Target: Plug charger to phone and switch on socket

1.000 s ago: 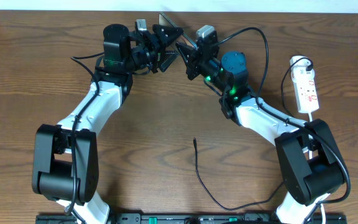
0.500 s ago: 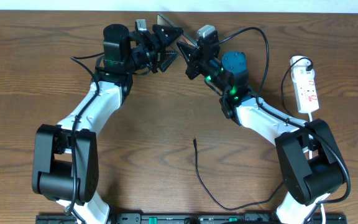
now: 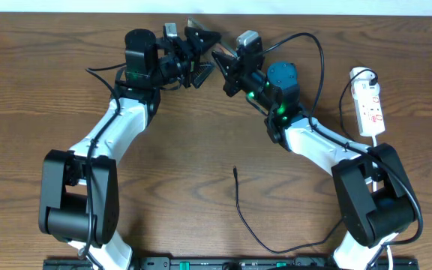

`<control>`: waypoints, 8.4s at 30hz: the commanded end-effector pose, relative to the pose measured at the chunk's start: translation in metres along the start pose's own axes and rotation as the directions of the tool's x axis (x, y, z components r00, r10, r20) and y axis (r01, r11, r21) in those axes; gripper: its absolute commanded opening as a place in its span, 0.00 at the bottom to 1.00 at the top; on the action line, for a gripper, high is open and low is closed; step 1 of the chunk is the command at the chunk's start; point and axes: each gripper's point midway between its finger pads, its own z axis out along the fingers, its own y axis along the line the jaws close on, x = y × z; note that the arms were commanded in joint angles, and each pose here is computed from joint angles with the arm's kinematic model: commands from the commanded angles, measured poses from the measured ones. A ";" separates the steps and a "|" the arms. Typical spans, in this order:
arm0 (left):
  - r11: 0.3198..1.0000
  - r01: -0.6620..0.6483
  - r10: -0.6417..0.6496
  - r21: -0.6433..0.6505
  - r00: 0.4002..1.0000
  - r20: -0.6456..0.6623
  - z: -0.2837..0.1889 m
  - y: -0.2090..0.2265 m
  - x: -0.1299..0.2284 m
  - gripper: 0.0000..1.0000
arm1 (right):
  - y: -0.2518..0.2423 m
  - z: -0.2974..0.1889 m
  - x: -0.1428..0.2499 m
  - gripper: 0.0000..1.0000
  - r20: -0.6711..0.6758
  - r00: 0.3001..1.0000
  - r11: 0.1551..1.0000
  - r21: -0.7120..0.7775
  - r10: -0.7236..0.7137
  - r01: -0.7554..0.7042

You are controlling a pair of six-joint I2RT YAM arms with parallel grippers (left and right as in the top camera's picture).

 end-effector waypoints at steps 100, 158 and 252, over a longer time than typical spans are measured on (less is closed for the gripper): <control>0.990 -0.128 0.133 -0.060 0.987 0.089 -0.074 0.020 -0.067 0.93 | 0.044 0.015 -0.003 0.01 -0.062 -0.122 -0.124 -0.024 0.991 -0.992; 0.998 -0.035 0.044 -0.059 0.988 0.151 -0.043 0.013 -0.056 0.07 | 0.071 0.023 0.003 0.10 -0.002 -0.126 -0.126 -0.048 0.992 -0.991; 0.930 -0.340 0.340 0.144 0.940 0.022 -0.209 0.000 -0.097 0.07 | 0.102 -0.187 0.237 0.69 -0.570 0.128 0.572 0.820 0.811 0.028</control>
